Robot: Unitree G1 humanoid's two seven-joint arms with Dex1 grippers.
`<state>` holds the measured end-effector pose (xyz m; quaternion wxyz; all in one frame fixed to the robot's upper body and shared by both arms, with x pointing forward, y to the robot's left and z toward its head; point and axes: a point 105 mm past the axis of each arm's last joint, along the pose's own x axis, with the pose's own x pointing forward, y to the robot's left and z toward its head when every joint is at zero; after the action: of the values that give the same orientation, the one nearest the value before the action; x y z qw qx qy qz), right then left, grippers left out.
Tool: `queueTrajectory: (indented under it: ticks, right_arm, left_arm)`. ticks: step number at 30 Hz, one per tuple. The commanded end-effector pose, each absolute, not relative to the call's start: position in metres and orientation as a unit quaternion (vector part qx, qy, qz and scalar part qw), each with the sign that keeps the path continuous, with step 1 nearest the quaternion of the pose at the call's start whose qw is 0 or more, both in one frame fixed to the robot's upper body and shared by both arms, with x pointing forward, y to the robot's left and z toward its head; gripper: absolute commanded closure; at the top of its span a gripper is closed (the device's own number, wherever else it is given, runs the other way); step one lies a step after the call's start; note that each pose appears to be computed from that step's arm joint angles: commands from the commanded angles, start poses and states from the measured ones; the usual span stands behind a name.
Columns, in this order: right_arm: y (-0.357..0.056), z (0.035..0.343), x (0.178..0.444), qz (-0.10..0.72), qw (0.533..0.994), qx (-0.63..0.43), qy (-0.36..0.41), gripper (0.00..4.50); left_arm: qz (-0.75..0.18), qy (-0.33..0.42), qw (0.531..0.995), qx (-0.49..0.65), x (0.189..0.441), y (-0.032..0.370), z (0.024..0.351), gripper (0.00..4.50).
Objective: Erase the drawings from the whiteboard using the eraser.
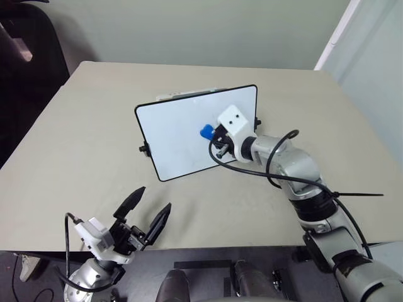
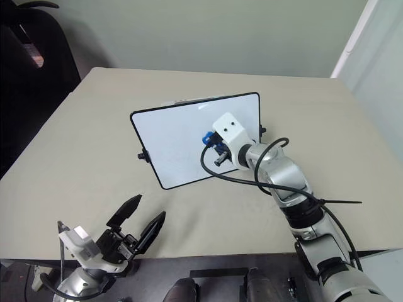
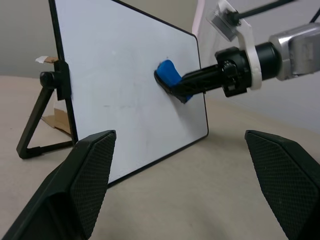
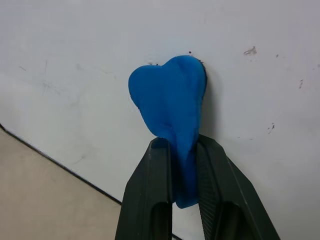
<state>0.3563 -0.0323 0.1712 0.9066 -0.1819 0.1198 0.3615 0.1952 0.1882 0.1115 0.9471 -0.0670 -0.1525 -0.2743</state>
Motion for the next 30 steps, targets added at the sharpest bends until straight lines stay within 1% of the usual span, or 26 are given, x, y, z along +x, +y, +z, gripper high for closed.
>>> queueTrajectory:
  ticks: [1, 3, 8, 11, 14, 18, 21, 23, 24, 27, 30]
  right_arm:
    - [-0.051, 0.183, 0.353, 0.337, 0.921, -0.164, 0.107, 4.09]
    - [-0.066, 0.182, 0.347, 0.322, 0.928, -0.147, 0.117, 4.09]
    - [-0.105, 0.174, 0.323, 0.285, 0.941, -0.107, 0.147, 4.09]
    - [-0.132, 0.157, 0.303, 0.250, 0.947, -0.058, 0.193, 4.09]
    - [-0.156, 0.131, 0.284, 0.208, 0.946, -0.041, 0.246, 4.09]
    - [-0.178, 0.106, 0.274, 0.152, 0.945, -0.020, 0.287, 4.09]
    - [-0.186, 0.096, 0.273, 0.129, 0.945, -0.017, 0.300, 4.09]
    - [-0.195, 0.098, 0.276, 0.106, 0.951, -0.019, 0.289, 3.45]
    - [-0.198, 0.099, 0.276, 0.095, 0.954, -0.021, 0.284, 3.27]
    - [-0.206, 0.104, 0.276, 0.079, 0.960, -0.021, 0.268, 2.25]
    - [-0.207, 0.125, 0.277, 0.082, 0.975, -0.018, 0.205, 1.26]
  left_arm:
    - [-0.279, -0.165, 0.944, -0.058, 0.194, 0.186, 0.117, 0.00]
    - [-0.280, -0.165, 0.944, -0.058, 0.194, 0.185, 0.117, 0.00]
    - [-0.281, -0.166, 0.943, -0.059, 0.194, 0.183, 0.118, 0.00]
    - [-0.280, -0.166, 0.944, -0.058, 0.194, 0.183, 0.118, 0.00]
    - [-0.285, -0.165, 0.942, -0.058, 0.194, 0.180, 0.118, 0.00]
    - [-0.293, -0.165, 0.940, -0.059, 0.192, 0.174, 0.118, 0.00]
    - [-0.296, -0.166, 0.939, -0.059, 0.191, 0.171, 0.118, 0.00]
    - [-0.301, -0.167, 0.937, -0.061, 0.189, 0.168, 0.119, 0.00]
    - [-0.302, -0.167, 0.936, -0.061, 0.189, 0.167, 0.119, 0.00]
    - [-0.304, -0.167, 0.936, -0.063, 0.188, 0.165, 0.120, 0.00]
    - [-0.304, -0.167, 0.936, -0.065, 0.187, 0.165, 0.120, 0.00]
